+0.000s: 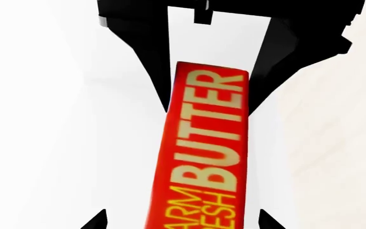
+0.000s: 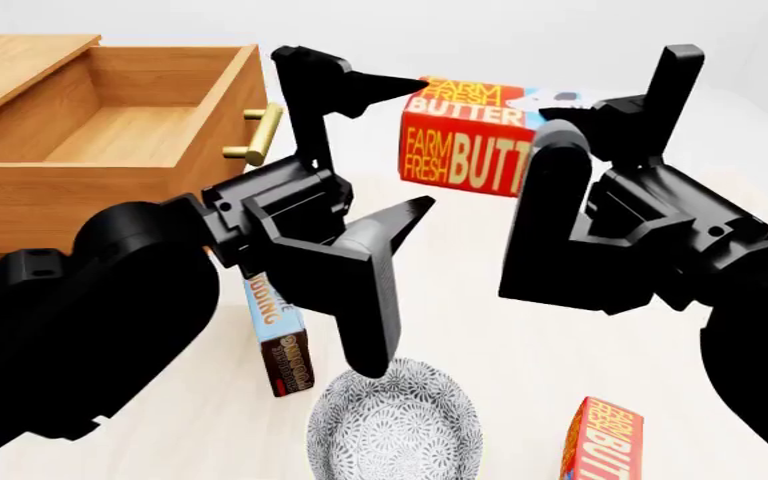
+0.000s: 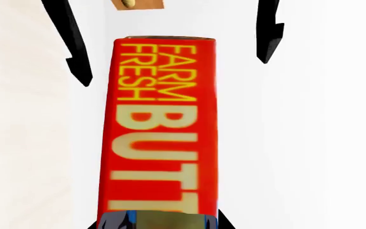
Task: Put the butter at the front in the top drawer of the cabinet and close it.
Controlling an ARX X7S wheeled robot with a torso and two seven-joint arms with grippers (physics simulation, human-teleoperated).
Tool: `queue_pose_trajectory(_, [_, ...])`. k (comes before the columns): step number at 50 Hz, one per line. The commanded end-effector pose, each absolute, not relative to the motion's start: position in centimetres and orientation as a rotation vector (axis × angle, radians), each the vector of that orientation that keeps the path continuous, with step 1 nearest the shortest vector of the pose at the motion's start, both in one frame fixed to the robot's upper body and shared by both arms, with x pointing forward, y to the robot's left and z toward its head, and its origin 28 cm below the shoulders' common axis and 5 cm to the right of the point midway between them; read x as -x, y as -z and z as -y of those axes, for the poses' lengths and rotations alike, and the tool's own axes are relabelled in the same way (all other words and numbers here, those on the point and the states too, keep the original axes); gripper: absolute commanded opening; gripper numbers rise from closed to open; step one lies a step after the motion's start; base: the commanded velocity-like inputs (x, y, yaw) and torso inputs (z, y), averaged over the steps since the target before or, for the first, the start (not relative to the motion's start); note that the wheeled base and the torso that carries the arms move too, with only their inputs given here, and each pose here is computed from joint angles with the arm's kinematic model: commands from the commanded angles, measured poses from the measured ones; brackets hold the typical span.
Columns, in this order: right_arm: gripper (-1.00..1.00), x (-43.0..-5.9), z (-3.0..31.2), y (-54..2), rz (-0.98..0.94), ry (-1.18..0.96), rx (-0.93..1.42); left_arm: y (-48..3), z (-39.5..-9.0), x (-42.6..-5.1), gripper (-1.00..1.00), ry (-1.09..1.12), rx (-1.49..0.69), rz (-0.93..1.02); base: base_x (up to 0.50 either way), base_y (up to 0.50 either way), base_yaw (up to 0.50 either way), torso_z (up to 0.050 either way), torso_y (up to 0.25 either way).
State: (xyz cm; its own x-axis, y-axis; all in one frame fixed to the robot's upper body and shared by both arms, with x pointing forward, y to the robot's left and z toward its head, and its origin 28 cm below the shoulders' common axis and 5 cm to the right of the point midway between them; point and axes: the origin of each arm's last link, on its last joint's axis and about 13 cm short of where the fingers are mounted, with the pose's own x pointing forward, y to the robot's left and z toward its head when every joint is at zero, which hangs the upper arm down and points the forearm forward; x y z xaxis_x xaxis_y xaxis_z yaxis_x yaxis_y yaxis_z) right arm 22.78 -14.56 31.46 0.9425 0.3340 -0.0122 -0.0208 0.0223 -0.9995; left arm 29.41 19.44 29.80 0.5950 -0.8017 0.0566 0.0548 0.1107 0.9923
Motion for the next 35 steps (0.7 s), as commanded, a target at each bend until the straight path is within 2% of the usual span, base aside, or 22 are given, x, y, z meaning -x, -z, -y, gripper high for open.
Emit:
queue_pose_trajectory(1, [-1.00,-22.31,14.37,-33.18,0.401,-0.174,1.545,-29.62,-19.28,-29.55,1.00,0.725,-1.315,0.715,0.00,0.00,0.00,0.000,0.000])
queue_pose_trajectory(35, [-1.00,-21.47,13.68,-33.14,0.443,-0.258,1.490,-28.65,-19.15,-29.84,1.00,0.749,-1.296,0.702,0.00,0.00,0.00,0.000,0.001])
